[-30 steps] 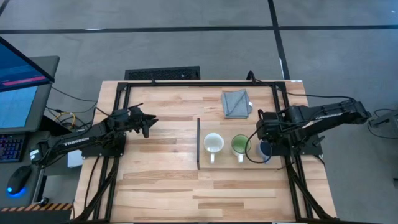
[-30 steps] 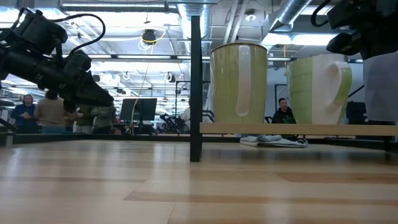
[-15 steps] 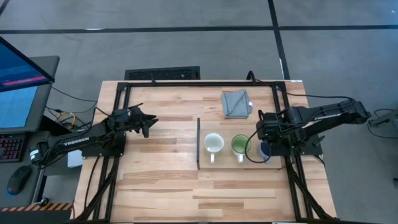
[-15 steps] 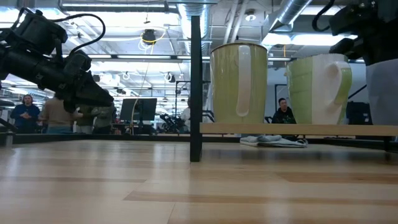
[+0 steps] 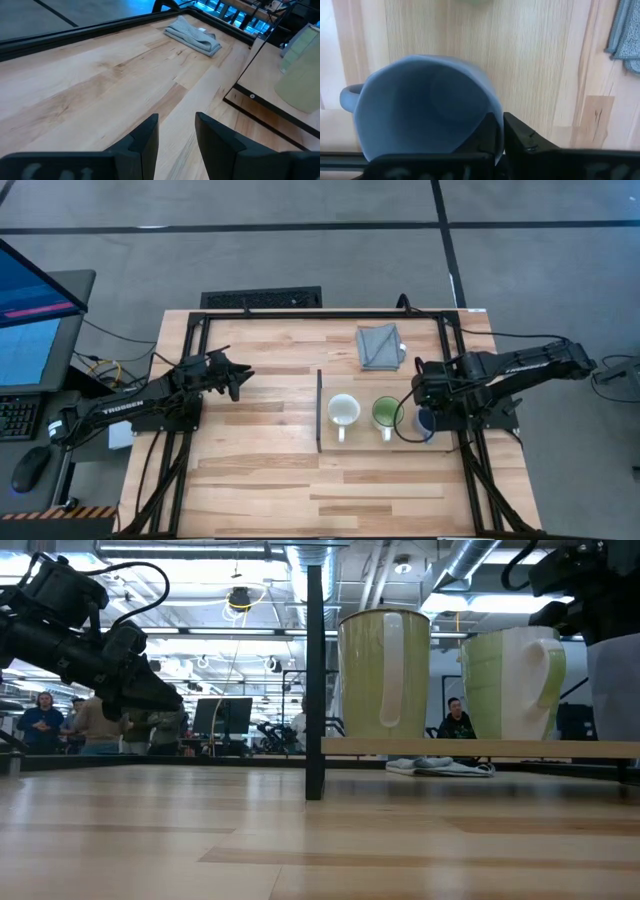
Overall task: Stack small to large cups/mugs on shelf
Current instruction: Put the blue mug on the shelf
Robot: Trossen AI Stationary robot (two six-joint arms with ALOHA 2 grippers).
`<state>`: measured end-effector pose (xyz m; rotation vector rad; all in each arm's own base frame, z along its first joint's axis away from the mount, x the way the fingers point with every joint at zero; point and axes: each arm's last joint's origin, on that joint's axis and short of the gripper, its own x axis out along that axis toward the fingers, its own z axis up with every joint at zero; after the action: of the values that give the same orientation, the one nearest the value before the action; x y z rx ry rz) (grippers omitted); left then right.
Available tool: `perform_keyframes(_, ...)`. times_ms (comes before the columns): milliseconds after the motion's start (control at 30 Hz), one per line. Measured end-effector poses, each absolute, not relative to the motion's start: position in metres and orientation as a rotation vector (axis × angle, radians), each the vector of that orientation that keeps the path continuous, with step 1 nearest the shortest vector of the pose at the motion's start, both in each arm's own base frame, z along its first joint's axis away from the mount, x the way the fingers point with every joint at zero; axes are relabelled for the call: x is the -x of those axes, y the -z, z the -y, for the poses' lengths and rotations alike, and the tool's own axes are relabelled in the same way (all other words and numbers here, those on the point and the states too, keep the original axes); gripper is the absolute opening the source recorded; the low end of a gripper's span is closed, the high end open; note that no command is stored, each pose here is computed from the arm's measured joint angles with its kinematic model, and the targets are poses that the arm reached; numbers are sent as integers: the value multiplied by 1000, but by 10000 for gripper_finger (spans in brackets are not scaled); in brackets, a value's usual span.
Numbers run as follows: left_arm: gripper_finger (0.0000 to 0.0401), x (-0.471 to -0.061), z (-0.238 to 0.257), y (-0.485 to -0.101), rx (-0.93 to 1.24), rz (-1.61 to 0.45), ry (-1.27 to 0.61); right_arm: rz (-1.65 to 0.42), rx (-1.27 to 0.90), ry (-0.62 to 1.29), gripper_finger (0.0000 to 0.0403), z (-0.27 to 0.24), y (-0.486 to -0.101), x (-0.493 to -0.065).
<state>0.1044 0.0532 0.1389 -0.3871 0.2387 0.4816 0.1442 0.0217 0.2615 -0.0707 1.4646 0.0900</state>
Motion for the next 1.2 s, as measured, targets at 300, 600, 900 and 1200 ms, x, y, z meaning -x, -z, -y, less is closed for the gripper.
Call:
perform_keyframes(300, 119, -104, -53, -139, 395, -237, -483, -1474, 69, -80, 52, -21, -261, -143)
perform_keyframes(600, 119, -104, -53, -139, 410, -233, -485, -1474, 62, -75, 54, -21, -261, -143)
perform_keyframes(900, 119, -104, -53, -139, 411, -233, -485, -1480, 66, -78, 54, -21, -261, -143)
perform_keyframes(1200, 119, -104, -53, -139, 412, -233, -485, -1481, 67, -79, 55, -21, -261, -143)
